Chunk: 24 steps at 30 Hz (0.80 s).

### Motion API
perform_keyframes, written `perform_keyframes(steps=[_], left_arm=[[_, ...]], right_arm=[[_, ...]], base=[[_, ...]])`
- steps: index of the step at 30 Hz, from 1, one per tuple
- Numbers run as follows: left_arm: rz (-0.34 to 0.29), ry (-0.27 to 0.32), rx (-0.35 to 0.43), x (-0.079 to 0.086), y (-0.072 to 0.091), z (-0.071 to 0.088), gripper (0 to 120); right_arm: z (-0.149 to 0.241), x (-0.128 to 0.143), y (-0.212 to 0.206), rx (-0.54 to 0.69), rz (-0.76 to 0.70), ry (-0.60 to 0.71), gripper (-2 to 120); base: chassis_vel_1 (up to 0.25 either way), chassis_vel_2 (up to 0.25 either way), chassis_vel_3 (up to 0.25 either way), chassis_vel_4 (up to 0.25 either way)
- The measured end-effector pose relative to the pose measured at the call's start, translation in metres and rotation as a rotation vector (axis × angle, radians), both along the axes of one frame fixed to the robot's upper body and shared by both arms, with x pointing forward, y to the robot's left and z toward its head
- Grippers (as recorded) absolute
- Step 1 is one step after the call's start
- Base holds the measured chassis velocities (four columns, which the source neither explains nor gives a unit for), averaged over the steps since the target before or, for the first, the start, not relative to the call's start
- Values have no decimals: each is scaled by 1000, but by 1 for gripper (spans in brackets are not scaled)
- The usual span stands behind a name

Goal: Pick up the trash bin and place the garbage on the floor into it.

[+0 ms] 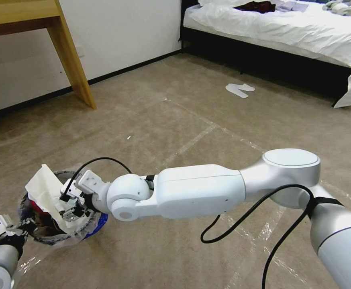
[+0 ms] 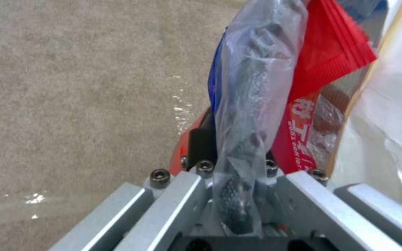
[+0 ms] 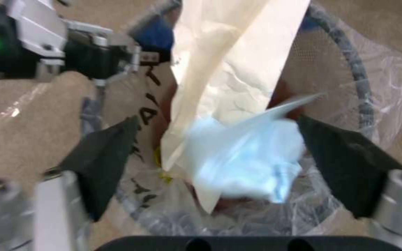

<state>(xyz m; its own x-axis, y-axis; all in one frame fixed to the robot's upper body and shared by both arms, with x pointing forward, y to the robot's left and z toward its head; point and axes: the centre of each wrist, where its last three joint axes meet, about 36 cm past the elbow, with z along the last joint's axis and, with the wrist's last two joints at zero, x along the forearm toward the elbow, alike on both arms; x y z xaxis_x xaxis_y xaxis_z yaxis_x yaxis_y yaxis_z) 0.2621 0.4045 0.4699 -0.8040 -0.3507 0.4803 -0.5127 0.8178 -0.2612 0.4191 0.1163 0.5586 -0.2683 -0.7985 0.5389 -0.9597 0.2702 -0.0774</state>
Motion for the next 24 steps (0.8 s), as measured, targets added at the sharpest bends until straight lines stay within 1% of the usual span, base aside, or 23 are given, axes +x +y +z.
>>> perform_keyframes(steps=[1, 2, 5, 9, 11, 12, 13, 15, 16, 17, 18, 19, 20, 21, 22, 23, 24], left_arm=[[0, 0, -1, 0, 0, 0, 0], [1, 0, 0, 1, 0, 0, 0], [3, 0, -1, 1, 0, -1, 0], [5, 1, -5, 1, -1, -2, 0], [6, 2, -6, 1, -1, -2, 0], [8, 1, -5, 0, -1, -2, 0], [8, 1, -5, 0, -1, -2, 0], [11, -3, -2, -1, 0, 0, 0], [11, -3, -2, -1, 0, 0, 0], [13, -7, 3, -1, 0, 2, 0], [13, -7, 3, -1, 0, 2, 0], [15, -8, 10, -2, 1, 3, 0], [17, -10, 15, -2, 2, 4, 0], [23, -14, 27, -2, 3, 6, 0], [23, -14, 27, -2, 3, 6, 0], [25, -20, 39, -2, 4, 8, 0], [25, -20, 39, -2, 4, 8, 0]], right_arm=[[4, -4, -4, 10, 4, 5, 97], [7, -7, -7, 16, 7, 11, 98], [9, -13, -10, 22, 17, 16, 100], [11, -15, -8, 39, 12, 14, 100], [14, -14, -6, 63, 3, 11, 100], [21, -11, -4, 113, -29, -2, 100], [21, -11, -4, 113, -29, -2, 100], [35, 7, -4, 221, -107, -27, 100], [35, 7, -4, 221, -107, -27, 100], [48, 22, -8, 312, -167, -33, 100], [48, 22, -8, 312, -167, -33, 100], [62, 39, -19, 422, -236, -42, 100], [70, 50, -29, 494, -279, -61, 100], [78, 65, -48, 594, -326, -104, 99], [78, 65, -48, 594, -326, -104, 99], [86, 77, -71, 680, -360, -142, 99], [86, 77, -71, 680, -360, -142, 99]], base=[[0, 0, 0, 0], [0, 0, 0, 0], [0, 0, 0, 0], [0, 0, 0, 0], [0, 0, 0, 0], [0, 0, 0, 0], [0, 0, 0, 0], [0, 0, 0, 0], [0, 0, 0, 0], [0, 0, 0, 0], [0, 0, 0, 0], [0, 0, 0, 0], [0, 0, 0, 0], [0, 0, 0, 0], [0, 0, 0, 0], [0, 0, 0, 0], [0, 0, 0, 0]])
